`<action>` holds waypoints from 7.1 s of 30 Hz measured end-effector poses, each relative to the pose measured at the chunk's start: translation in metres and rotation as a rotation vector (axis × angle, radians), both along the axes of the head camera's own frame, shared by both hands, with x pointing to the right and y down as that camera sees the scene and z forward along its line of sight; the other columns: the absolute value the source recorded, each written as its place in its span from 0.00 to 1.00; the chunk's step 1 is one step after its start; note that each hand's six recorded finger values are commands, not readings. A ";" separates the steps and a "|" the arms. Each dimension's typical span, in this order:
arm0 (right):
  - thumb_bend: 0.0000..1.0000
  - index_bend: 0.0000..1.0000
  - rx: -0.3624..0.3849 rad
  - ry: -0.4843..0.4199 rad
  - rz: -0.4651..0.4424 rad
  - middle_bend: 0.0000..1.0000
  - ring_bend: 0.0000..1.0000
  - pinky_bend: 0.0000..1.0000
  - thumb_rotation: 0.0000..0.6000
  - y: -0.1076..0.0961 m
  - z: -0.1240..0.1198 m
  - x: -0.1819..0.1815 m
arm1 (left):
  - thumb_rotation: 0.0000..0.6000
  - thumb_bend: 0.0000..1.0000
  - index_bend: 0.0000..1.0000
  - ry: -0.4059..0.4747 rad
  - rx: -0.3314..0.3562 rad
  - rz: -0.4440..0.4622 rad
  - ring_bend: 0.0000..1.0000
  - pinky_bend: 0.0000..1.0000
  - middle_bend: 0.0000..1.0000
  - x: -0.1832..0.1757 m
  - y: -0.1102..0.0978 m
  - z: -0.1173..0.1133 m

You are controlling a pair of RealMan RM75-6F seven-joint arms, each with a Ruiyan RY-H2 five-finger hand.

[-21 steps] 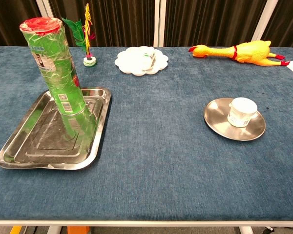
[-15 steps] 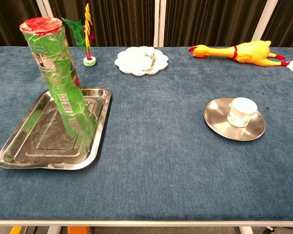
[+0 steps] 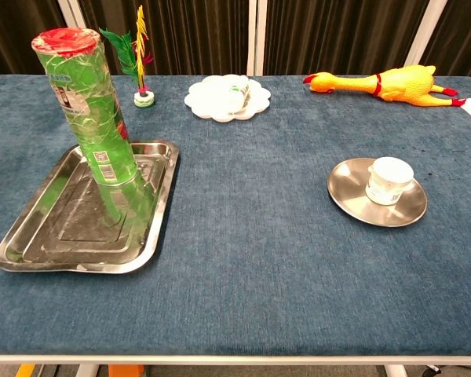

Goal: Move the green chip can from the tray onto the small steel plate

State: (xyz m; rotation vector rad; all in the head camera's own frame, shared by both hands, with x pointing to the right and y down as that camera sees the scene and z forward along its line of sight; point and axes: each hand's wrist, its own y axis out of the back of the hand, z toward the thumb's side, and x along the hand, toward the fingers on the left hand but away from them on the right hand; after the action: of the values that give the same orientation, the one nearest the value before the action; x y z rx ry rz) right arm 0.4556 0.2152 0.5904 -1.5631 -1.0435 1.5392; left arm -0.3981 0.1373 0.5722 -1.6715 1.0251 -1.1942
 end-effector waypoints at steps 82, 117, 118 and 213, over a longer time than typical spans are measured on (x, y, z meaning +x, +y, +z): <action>0.15 0.00 -0.054 -0.022 0.075 0.00 0.00 0.00 1.00 0.001 0.027 0.019 | 1.00 0.21 0.35 0.178 -0.133 0.557 0.27 0.54 0.30 0.274 -0.132 0.074; 0.16 0.00 -0.183 -0.062 -0.295 0.13 0.01 0.11 1.00 -0.072 0.056 -0.102 | 1.00 0.17 0.11 -0.029 -0.024 0.130 0.08 0.32 0.14 0.059 -0.040 0.047; 0.17 0.00 -0.191 -0.063 -0.314 0.13 0.02 0.12 1.00 -0.074 0.059 -0.110 | 1.00 0.17 0.11 -0.037 -0.024 0.101 0.08 0.32 0.14 0.048 -0.029 0.045; 0.15 0.02 -0.141 -0.214 -0.873 0.06 0.00 0.17 1.00 -0.064 0.050 -0.390 | 1.00 0.17 0.12 -0.023 -0.030 -0.302 0.08 0.30 0.14 -0.085 0.082 0.030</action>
State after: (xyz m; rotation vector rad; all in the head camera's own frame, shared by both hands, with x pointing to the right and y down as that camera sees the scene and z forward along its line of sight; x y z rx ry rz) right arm 0.0659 0.1515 0.6405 -1.9427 -0.2504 0.8574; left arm -0.4836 0.2193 0.6023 -1.5583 1.2838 -1.4245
